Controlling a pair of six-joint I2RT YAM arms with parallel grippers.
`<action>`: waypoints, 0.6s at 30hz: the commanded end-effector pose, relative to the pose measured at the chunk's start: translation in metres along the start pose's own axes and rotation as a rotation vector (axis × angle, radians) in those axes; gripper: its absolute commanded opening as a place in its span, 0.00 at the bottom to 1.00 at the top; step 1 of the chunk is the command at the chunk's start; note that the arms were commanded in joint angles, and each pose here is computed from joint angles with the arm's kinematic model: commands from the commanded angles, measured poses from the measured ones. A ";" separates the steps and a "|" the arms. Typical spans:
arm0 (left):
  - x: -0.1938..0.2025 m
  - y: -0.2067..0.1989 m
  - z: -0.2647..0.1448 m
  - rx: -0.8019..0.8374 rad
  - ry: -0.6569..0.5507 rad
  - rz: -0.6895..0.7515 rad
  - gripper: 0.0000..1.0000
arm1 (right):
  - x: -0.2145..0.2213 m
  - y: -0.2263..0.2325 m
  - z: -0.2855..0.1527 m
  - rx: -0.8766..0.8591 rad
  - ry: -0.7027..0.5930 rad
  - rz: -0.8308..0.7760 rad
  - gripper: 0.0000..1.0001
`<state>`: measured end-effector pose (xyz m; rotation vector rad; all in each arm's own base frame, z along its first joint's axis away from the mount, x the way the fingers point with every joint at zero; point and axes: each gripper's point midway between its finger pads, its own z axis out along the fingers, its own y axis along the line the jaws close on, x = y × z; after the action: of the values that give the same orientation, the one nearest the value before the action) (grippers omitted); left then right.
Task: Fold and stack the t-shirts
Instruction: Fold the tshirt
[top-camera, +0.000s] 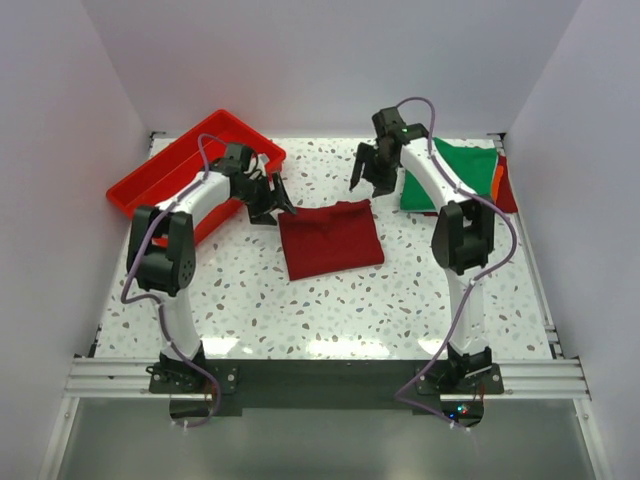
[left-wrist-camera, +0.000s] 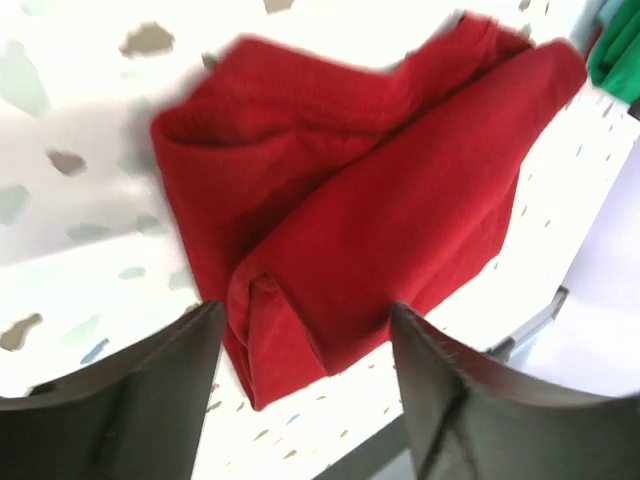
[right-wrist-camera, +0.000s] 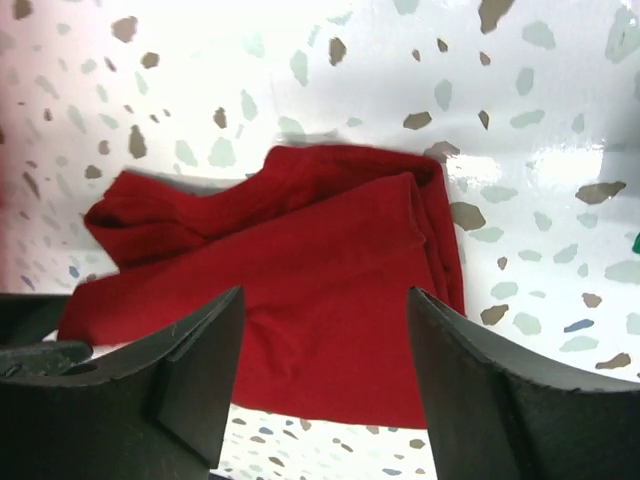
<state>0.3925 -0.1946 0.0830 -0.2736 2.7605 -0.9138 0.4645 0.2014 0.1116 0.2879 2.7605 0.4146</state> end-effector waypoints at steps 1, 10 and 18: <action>-0.037 -0.026 -0.031 0.028 -0.169 0.053 0.74 | -0.023 0.022 -0.031 -0.106 -0.068 -0.030 0.70; -0.025 -0.019 -0.055 -0.033 -0.259 0.111 0.77 | 0.001 0.006 -0.042 -0.140 -0.073 -0.042 0.73; 0.028 -0.006 -0.015 -0.090 -0.116 0.157 0.78 | 0.037 -0.013 -0.039 -0.157 -0.018 -0.061 0.74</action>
<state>0.3755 -0.1909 0.1135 -0.1865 2.6320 -0.7533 0.4153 0.1856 0.1142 0.2336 2.7645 0.5215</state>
